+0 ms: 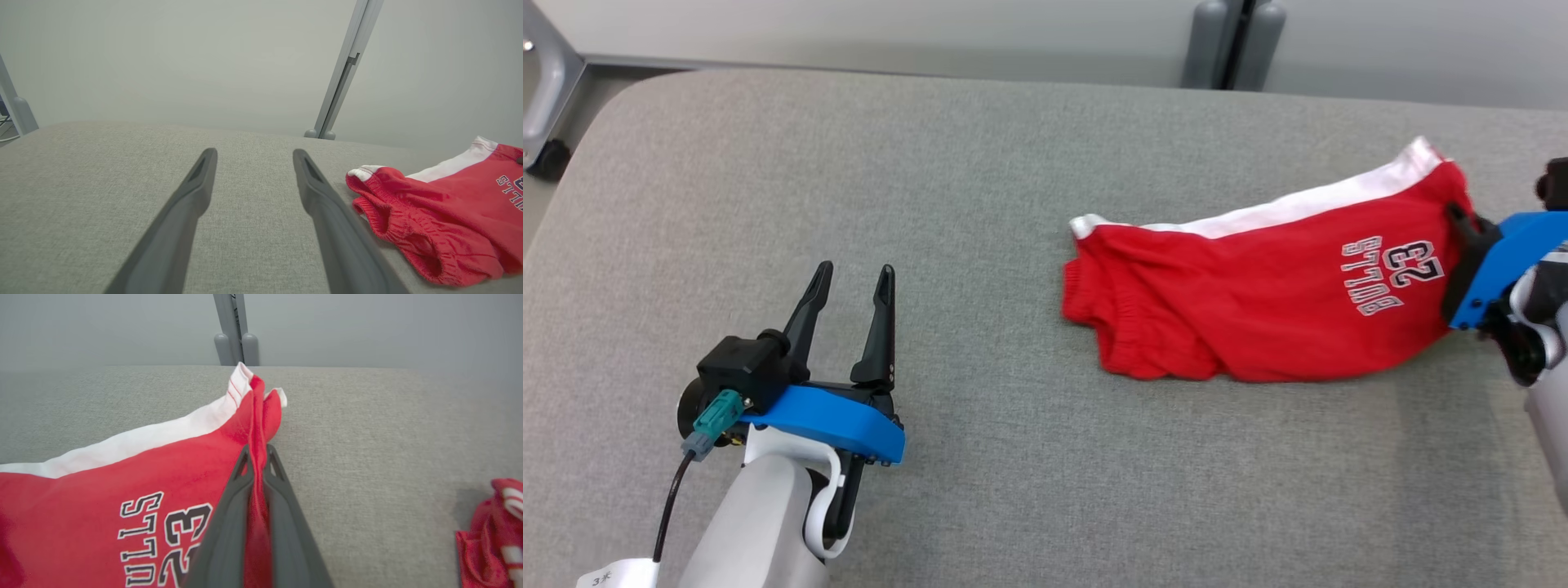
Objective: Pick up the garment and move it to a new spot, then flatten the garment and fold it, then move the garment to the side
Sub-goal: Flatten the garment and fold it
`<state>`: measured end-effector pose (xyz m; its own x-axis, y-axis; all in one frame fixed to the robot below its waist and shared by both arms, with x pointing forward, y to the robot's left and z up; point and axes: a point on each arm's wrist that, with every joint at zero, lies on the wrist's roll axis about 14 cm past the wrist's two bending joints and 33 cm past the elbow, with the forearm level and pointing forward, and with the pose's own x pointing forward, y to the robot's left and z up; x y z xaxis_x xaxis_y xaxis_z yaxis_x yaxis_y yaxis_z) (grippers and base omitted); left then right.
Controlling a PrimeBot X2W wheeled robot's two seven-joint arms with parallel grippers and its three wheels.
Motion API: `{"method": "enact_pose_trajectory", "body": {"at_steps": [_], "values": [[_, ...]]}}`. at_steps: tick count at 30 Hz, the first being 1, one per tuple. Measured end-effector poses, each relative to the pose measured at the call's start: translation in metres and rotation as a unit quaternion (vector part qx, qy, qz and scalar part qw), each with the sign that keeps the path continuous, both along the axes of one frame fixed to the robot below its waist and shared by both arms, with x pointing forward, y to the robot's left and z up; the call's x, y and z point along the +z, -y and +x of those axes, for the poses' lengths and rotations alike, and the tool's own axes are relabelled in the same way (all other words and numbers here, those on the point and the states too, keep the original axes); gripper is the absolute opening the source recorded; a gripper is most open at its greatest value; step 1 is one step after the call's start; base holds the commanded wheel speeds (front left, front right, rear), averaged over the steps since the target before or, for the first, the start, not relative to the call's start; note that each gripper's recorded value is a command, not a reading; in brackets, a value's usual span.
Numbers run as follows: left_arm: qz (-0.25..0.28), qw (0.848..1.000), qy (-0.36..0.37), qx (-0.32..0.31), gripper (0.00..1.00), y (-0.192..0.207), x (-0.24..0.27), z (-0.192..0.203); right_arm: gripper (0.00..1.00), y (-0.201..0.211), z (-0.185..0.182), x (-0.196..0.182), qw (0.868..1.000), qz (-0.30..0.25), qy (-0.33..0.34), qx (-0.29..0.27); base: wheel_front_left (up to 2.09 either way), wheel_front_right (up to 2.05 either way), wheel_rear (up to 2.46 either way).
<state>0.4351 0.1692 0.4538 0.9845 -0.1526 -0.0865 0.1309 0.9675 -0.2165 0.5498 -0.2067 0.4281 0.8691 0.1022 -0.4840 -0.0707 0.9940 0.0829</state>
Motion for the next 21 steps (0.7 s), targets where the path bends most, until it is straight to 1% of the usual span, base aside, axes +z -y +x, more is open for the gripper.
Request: {"method": "enact_pose_trajectory", "body": {"at_steps": [4,7,9,10,14,18,21], "values": [[-0.003,1.000,0.009,-0.005,1.00,0.004,0.008,-0.001,0.00,0.022,-0.004,0.020,0.999,-0.030,0.026,-0.012,0.00,0.00,0.00],[-0.004,1.000,0.013,-0.007,1.00,0.007,0.012,-0.005,0.00,0.024,-0.006,0.033,0.998,-0.052,0.041,-0.005,0.00,0.00,0.00],[-0.006,1.000,0.015,-0.009,1.00,0.009,0.014,-0.009,0.00,0.017,-0.007,0.039,0.997,-0.060,0.045,0.006,0.00,0.00,0.00],[-0.006,1.000,0.019,-0.008,1.00,0.009,0.018,-0.012,0.00,0.002,-0.007,0.043,0.997,-0.065,0.046,0.024,0.00,0.00,0.00],[-0.003,1.000,0.024,-0.003,1.00,0.004,0.022,-0.020,0.00,-0.038,-0.009,0.049,0.995,-0.062,0.048,0.065,0.00,0.00,0.00],[-0.006,1.000,0.027,0.014,1.00,-0.007,0.025,-0.028,0.00,-0.086,-0.020,0.040,0.991,-0.053,0.033,0.115,0.00,0.00,0.00],[-0.005,1.000,0.025,0.018,1.00,-0.010,0.024,-0.032,0.00,-0.118,-0.025,0.038,0.989,-0.036,0.031,0.142,0.00,0.00,0.00]]}}
